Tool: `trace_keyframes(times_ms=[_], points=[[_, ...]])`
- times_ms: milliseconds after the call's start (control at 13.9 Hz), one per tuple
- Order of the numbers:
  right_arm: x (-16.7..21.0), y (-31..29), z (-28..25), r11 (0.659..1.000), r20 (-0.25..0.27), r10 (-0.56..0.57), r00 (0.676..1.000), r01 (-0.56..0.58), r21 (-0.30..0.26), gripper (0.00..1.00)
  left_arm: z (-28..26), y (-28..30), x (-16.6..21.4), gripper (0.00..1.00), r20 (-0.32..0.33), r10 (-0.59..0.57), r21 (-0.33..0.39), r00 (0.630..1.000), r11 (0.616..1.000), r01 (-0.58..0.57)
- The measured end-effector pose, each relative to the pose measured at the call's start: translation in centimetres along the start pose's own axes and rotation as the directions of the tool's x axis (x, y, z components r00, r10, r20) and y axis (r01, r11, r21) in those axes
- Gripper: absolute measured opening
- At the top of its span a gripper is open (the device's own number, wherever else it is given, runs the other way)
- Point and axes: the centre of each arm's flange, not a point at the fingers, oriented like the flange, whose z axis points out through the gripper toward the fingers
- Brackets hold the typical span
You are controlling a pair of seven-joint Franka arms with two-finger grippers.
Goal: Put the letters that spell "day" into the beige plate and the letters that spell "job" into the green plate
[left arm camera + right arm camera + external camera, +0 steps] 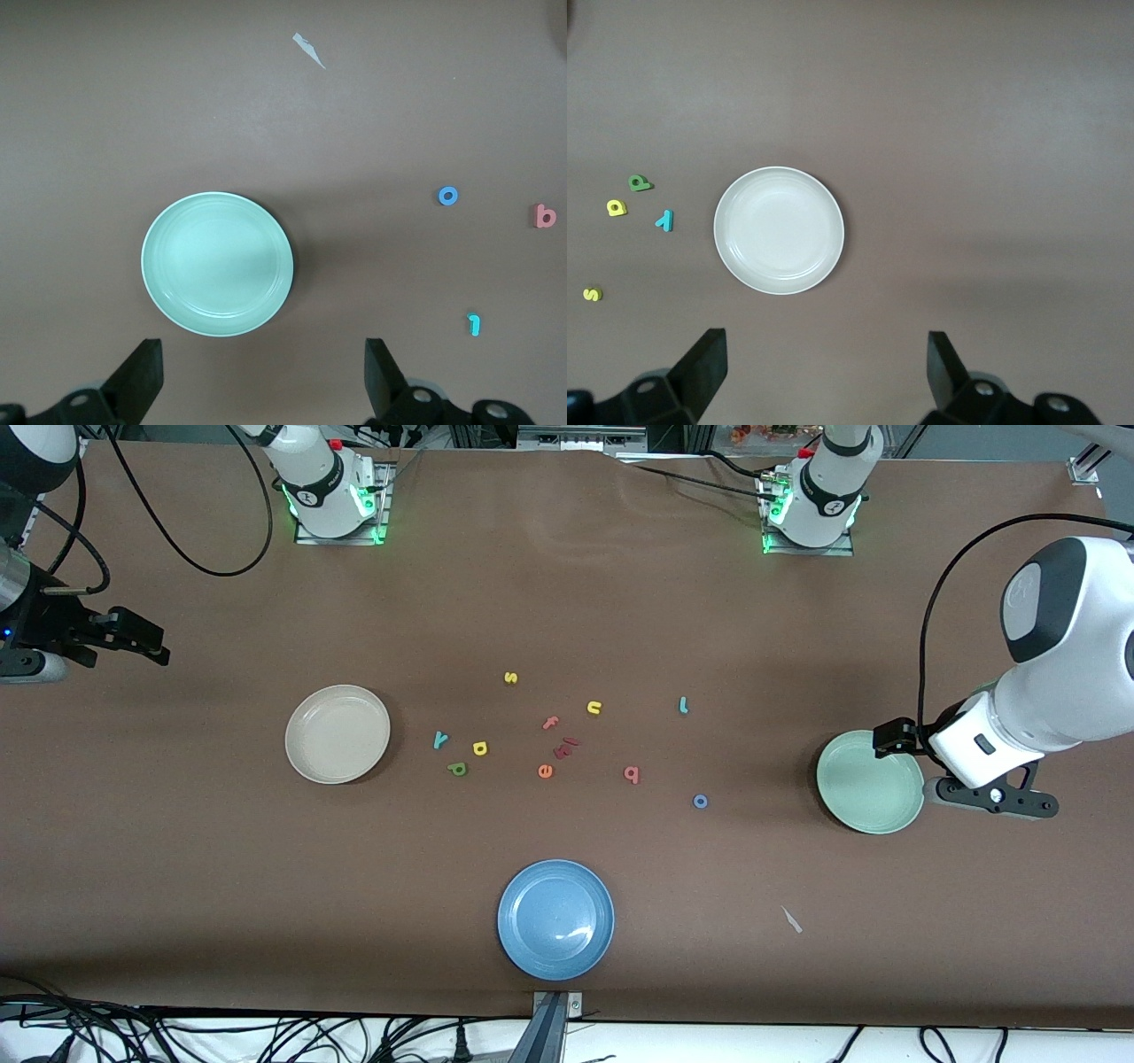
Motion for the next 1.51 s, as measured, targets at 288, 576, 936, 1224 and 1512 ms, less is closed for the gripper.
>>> trace_keyframes(times_ms=[288,576,936,1224,1512], points=[[0.0,0.0,0.0,1.0,0.0,0.0,1.0,0.0,0.0,1.0,0.0,0.3,0.0,1.0,0.0,0.004,-0.002,1.0,1.0,-0.004],[0.0,0.0,0.0,1.0,0.0,0.0,1.0,0.0,0.0,1.0,0.3,2.7,0.0,1.0,0.013,-0.007,-0.041,1.0,0.999,0.007],[0.0,0.0,0.0,1.0,0.0,0.001,1.0,-0.001,0.0,1.0,2.6,9.8,-0.3,1.0,0.075,-0.081,-0.096,0.994,0.992,0.088],[0.0,0.1,0.0,1.0,0.0,0.002,1.0,-0.002,0.0,1.0,8.1,16.4,-1.2,1.0,0.105,-0.106,-0.076,0.989,0.991,0.114],[0.0,0.1,0.0,1.0,0.0,0.002,1.0,-0.002,0.0,1.0,12.3,18.6,-2.8,1.0,0.148,-0.096,-0.057,0.984,0.993,0.106]])
